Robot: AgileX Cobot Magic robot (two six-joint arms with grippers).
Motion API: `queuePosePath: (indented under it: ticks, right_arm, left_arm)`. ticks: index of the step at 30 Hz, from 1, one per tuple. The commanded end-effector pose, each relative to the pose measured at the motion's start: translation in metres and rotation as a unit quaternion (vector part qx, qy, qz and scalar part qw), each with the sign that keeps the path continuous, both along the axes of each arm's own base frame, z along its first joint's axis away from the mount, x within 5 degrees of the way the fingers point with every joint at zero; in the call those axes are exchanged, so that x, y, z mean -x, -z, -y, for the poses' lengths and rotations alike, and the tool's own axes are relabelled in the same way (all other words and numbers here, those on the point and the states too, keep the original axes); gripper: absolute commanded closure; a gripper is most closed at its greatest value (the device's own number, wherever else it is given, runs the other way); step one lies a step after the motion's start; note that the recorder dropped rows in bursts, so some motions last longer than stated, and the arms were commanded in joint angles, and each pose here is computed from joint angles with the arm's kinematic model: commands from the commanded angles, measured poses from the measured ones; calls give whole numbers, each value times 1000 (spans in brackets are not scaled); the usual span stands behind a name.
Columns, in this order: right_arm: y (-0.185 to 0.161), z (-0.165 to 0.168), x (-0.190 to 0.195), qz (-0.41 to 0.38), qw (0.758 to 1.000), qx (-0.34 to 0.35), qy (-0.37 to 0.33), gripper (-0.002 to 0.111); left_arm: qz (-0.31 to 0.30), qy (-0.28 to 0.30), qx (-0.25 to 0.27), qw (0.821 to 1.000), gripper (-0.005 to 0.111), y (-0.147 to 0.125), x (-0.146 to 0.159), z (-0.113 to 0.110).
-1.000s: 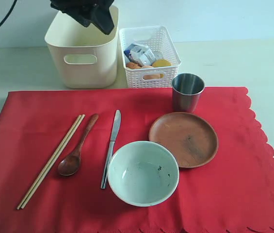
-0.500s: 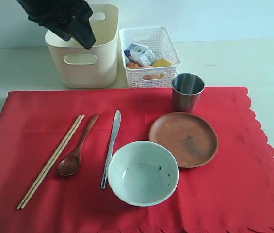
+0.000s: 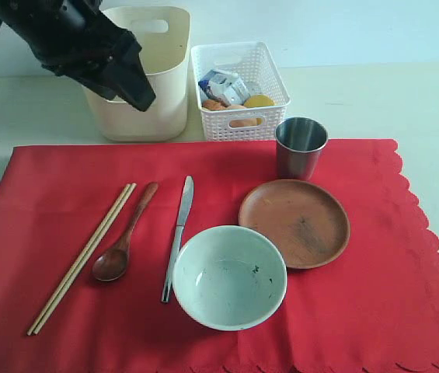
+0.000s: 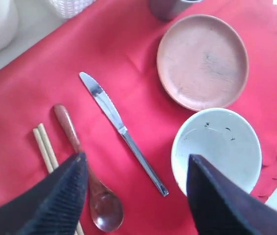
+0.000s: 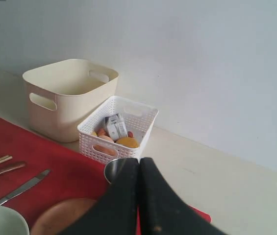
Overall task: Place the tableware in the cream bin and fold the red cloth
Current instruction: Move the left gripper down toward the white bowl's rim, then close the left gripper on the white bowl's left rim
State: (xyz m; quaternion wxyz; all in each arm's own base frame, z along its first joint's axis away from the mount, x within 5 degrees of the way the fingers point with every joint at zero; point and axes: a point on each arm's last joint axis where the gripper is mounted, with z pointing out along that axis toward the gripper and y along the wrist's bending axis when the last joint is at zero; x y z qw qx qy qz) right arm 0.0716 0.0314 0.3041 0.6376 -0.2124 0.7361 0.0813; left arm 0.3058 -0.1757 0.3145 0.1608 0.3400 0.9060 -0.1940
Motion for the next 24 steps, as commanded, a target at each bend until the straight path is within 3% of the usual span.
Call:
queuePosePath:
  ticks: [1,7,15,24]
  right_arm:
    - [2,0,-1,-1,1000,4,3,108]
    - [2,0,-1,-2,1000,3,2,108]
    - [-1,4,7,17,1000,-5,6,108]
    - [-4,17,11,35,995,-22,95,108]
  left_arm:
    - [14,22,11,1000,49,9,7,11]
    - [28,63,0,998,49,30,16,23]
    - [-45,72,-36,996,38,76,24,26]
    - [-99,73,-52,991,35,111,32,28]
